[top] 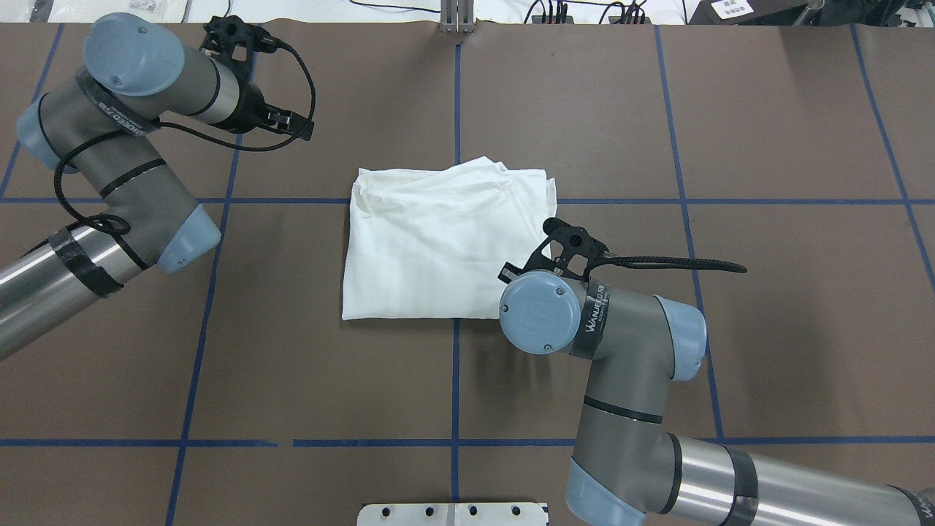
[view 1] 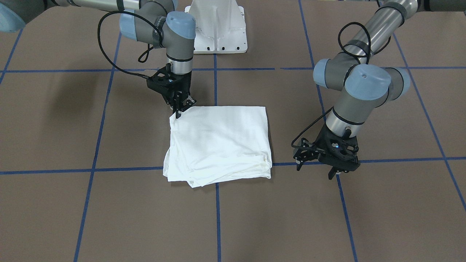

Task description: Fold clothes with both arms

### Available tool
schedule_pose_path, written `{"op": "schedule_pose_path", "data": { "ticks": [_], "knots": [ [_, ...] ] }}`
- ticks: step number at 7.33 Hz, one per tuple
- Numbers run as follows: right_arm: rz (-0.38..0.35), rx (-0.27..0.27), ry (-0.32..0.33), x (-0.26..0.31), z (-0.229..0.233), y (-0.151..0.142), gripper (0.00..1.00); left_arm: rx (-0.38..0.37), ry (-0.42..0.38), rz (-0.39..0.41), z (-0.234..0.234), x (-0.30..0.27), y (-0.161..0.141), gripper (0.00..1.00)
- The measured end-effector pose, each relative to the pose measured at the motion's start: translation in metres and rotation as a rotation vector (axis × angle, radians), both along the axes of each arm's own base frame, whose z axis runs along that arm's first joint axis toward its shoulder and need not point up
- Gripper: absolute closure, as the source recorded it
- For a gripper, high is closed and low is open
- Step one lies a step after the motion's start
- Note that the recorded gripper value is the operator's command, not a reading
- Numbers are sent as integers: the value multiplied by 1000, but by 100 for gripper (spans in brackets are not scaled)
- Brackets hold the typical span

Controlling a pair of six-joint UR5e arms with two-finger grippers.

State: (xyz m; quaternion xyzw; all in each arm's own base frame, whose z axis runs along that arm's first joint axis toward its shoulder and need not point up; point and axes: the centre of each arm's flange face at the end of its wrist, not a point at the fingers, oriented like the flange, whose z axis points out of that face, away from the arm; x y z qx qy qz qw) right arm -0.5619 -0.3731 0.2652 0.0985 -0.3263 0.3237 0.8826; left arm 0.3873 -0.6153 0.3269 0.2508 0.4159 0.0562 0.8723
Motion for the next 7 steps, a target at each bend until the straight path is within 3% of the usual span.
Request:
{"op": "schedule_pose_path", "data": {
  "ticks": [2, 5, 7],
  "knots": [
    [-90, 72, 1, 35, -24, -27, 0, -27, 32, -7, -12, 10, 11, 0],
    [-252, 132, 4, 111, -35, -99, 0, -73, 74, 57, -25, 73, 64, 0],
    [-272, 142, 5, 132, -35, -116, 0, -80, 44, 86, -20, 115, 97, 0]
  ]
}}
